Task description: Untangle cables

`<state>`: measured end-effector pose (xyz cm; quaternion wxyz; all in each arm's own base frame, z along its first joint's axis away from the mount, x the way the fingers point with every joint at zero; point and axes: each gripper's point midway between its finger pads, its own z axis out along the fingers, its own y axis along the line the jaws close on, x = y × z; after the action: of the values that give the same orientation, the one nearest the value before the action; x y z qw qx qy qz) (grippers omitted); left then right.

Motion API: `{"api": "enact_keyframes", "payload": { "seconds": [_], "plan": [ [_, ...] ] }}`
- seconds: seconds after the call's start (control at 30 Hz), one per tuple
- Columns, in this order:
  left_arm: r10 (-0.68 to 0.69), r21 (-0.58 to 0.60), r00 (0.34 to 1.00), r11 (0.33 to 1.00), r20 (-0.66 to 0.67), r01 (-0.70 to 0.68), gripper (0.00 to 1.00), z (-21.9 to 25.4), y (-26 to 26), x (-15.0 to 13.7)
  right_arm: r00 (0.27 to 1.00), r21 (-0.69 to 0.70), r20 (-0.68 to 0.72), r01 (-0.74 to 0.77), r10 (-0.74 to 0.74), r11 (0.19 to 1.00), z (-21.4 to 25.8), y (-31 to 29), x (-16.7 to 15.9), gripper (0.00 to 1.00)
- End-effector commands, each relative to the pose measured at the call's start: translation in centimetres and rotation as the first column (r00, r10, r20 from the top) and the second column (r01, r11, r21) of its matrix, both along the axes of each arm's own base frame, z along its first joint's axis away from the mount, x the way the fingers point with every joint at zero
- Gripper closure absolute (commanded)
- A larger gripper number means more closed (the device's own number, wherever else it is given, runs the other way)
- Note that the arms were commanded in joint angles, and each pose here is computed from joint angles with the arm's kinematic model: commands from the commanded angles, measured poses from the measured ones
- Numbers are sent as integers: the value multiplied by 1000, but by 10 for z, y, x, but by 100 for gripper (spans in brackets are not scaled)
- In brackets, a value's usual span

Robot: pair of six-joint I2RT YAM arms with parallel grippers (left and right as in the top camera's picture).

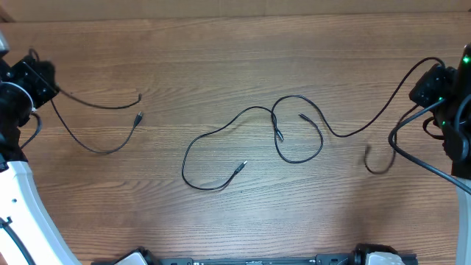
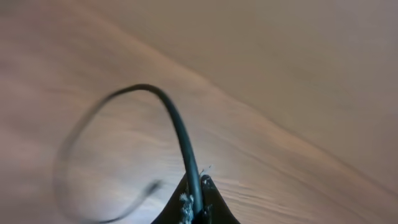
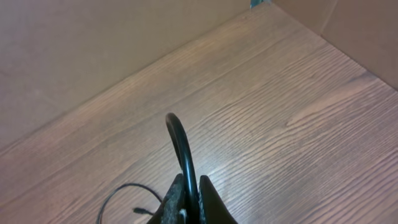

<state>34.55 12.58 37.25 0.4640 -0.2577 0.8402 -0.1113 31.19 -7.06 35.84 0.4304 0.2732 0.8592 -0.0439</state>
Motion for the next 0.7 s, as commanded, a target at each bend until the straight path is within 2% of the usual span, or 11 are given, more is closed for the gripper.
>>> {"api": "enact_keyframes", "payload": {
  "seconds": [0.0,0.13,0.27,0.37,0.67],
  "plan": [
    [326,201,944,929,-51,-310,96,3,60,-26,1000,-3,23,-4,4,1000,9,0,-1,96],
    [543,313,839,804,-40,-505,96,8,98,-48,1000,-2,16,-4,4,1000,8,0,-2,96],
    [626,379,778,733,-51,-565,96,4,117,-55,1000,-2,16,-4,4,1000,8,0,-2,96],
    [642,405,761,723,-93,-560,96,-10,125,-50,1000,-2,15,-4,4,1000,8,0,-2,96],
    [627,420,734,758,-261,-498,96,-70,140,-26,1000,-1,2,-4,4,1000,5,1,-4,96]
  ]
}}
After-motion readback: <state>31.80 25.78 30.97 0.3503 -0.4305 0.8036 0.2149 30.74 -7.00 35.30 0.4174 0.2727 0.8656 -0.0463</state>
